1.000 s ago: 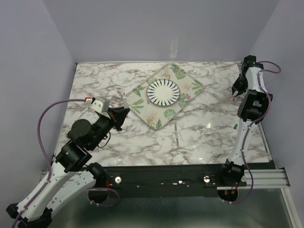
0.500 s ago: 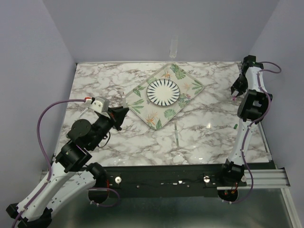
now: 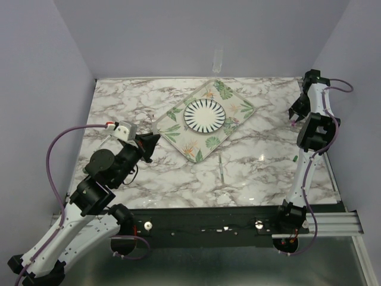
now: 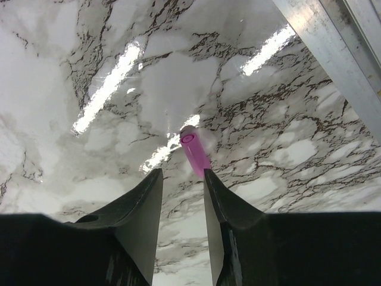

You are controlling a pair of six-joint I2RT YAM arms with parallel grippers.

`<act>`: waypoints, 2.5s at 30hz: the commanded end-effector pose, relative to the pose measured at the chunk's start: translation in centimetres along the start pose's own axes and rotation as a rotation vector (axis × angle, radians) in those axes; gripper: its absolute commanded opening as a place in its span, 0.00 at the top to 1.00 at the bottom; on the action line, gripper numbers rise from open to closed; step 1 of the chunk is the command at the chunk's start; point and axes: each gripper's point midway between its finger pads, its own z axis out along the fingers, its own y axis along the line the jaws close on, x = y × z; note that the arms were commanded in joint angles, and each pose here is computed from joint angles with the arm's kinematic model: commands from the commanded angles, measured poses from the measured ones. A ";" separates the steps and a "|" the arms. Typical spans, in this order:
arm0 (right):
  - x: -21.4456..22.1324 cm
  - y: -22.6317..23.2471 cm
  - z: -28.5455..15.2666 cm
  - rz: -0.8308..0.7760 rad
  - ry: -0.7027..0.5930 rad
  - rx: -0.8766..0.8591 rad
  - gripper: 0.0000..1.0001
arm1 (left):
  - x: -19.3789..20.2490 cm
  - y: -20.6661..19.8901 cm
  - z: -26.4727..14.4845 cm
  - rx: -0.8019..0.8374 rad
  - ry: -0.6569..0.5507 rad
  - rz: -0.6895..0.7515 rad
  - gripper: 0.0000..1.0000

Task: Insert the pens into the pen caps

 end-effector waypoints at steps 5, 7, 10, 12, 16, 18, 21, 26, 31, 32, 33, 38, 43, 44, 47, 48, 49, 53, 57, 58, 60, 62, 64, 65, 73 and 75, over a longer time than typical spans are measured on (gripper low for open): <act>1.5 0.5 0.3 0.016 0.050 -0.021 0.58 | -1.0 0.3 -0.7 -0.014 -0.033 0.008 1.00; 1.4 0.4 0.4 0.012 0.050 -0.016 0.59 | -1.0 0.2 -0.8 -0.010 -0.037 0.009 1.00; 1.0 0.0 0.8 0.024 0.050 0.002 0.59 | -0.9 0.2 -0.8 -0.011 -0.034 0.007 1.00; 0.8 0.1 0.5 0.014 0.049 -0.003 0.59 | -1.1 0.4 -0.9 -0.017 -0.040 0.008 1.00; 1.0 -0.1 0.6 0.009 0.047 0.001 0.63 | -1.1 0.3 -0.9 -0.017 -0.043 0.008 1.00; 0.8 -0.1 0.5 0.013 0.033 -0.004 0.64 | -1.2 0.3 -1.0 -0.015 -0.044 0.009 1.00; 0.9 -0.1 0.7 0.013 0.042 0.004 0.65 | -1.1 0.4 -0.9 -0.019 -0.042 0.009 1.00; 0.2 0.8 1.1 -0.024 0.004 -0.054 0.63 | -1.0 0.3 -0.9 -0.016 -0.040 0.010 1.00; 1.1 2.8 0.2 0.002 0.033 -0.185 0.62 | -0.7 0.4 -0.6 -0.024 -0.024 0.012 1.00; 1.3 2.9 0.1 0.009 0.036 -0.193 0.62 | -0.7 0.5 -0.5 -0.026 -0.022 0.013 1.00; 1.3 3.1 -0.1 0.014 0.035 -0.210 0.62 | -0.6 0.5 -0.4 -0.029 -0.018 0.014 1.00; -2.0 4.7 -4.9 0.060 -0.118 -0.341 0.62 | -0.4 0.5 -0.1 -0.031 -0.006 0.016 1.00; -6.1 3.2 -5.7 0.218 -0.249 -0.351 0.77 | -0.4 0.4 0.0 -0.029 -0.002 0.012 1.00; -6.7 3.1 -5.4 0.268 -0.261 -0.362 0.79 | -0.3 0.3 0.0 -0.023 -0.001 0.009 1.00; -6.9 2.2 -3.8 0.363 -0.248 -0.316 0.85 | -0.3 0.3 -0.2 -0.019 -0.010 0.006 1.00; -7.0 1.5 -2.9 0.391 -0.253 -0.273 0.87 | -0.3 0.3 -0.2 -0.020 -0.011 0.005 1.00; -6.8 1.3 -2.6 0.416 -0.247 -0.258 0.88 | -0.4 0.3 -0.2 -0.022 -0.013 0.005 1.00; -5.4 1.0 -0.6 0.545 -0.182 -0.224 0.88 | -0.3 0.5 -0.2 -0.028 -0.011 0.007 1.00; -3.7 0.9 1.1 0.635 -0.122 -0.202 0.88 | -0.4 0.6 -0.3 -0.035 -0.014 0.010 1.00; -3.3 0.8 1.4 0.648 -0.111 -0.194 0.89 | -0.3 0.7 -0.3 -0.039 -0.014 0.012 1.00; -2.2 0.1 2.1 0.680 -0.095 -0.135 0.91 | -0.4 0.8 -0.3 -0.044 -0.016 0.013 1.00; -1.5 -0.5 1.9 0.707 -0.088 -0.102 0.93 | -0.5 0.9 -0.4 -0.049 -0.019 0.014 1.00; -1.3 -1.0 2.1 0.696 -0.114 -0.064 0.94 | -0.6 0.9 -0.5 -0.049 -0.025 0.013 1.00; -1.1 -1.4 1.9 0.704 -0.115 -0.044 0.94 | -0.7 1.0 -0.7 -0.054 -0.031 0.015 1.00; -0.5 -2.4 1.9 0.663 -0.120 0.020 0.99 | -1.3 1.0 -1.4 -0.048 -0.059 0.007 1.00; -0.1 -2.4 1.8 0.656 -0.110 0.023 0.99 | -1.5 0.9 -1.5 -0.041 -0.065 0.005 1.00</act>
